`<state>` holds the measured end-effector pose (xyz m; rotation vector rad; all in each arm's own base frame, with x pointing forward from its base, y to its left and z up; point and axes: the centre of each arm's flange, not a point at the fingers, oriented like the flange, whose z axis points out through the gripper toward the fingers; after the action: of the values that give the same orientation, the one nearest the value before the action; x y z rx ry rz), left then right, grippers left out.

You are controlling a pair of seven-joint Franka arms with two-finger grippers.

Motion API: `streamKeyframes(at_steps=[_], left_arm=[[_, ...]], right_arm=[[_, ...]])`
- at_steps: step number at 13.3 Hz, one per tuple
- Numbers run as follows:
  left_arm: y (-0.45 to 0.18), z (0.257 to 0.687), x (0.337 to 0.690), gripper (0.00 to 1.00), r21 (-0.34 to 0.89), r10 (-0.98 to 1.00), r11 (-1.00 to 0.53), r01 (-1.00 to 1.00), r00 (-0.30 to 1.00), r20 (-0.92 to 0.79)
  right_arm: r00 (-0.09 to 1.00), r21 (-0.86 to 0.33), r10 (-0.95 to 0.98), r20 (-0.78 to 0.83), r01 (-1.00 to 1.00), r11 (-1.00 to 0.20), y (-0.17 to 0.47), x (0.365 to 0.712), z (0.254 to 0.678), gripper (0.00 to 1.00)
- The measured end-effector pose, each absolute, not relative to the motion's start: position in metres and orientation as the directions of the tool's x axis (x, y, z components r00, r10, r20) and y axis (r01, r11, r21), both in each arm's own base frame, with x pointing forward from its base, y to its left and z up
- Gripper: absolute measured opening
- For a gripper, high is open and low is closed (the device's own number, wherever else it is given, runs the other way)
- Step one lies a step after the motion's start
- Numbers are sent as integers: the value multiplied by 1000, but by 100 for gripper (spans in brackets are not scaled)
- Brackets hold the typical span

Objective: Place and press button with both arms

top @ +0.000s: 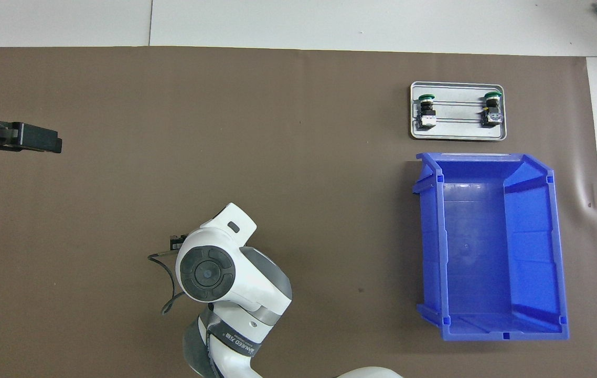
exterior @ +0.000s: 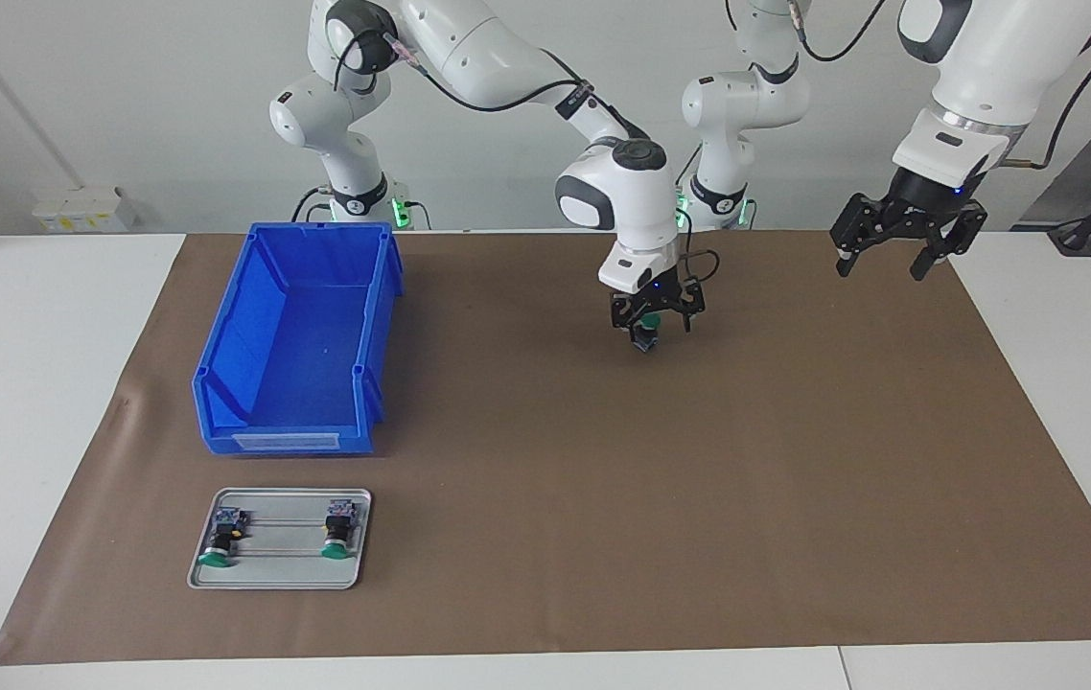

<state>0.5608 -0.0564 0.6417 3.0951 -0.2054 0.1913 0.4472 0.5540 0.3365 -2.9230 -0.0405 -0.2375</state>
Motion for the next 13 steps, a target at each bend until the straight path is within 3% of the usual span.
streamKeyframes(at_steps=[5, 11, 12, 13], left_arm=[[-68, 642, 551, 100, 28, -155, -987, -156, 987, 53], [-63, 636, 541, 100, 32, -150, -988, -149, 988, -34], [-63, 635, 540, 100, 32, -151, -988, -149, 987, -49], [-62, 634, 538, 100, 33, -150, -988, -148, 987, -62]], right_arm=[[972, -160, 127, 199, 160, -974, 558, 417, 303, 100], [949, -113, 213, 232, 244, -963, 552, 421, 301, 93], [949, -112, 214, 231, 245, -963, 552, 420, 301, 85], [949, -113, 215, 232, 245, -963, 552, 419, 301, 71]])
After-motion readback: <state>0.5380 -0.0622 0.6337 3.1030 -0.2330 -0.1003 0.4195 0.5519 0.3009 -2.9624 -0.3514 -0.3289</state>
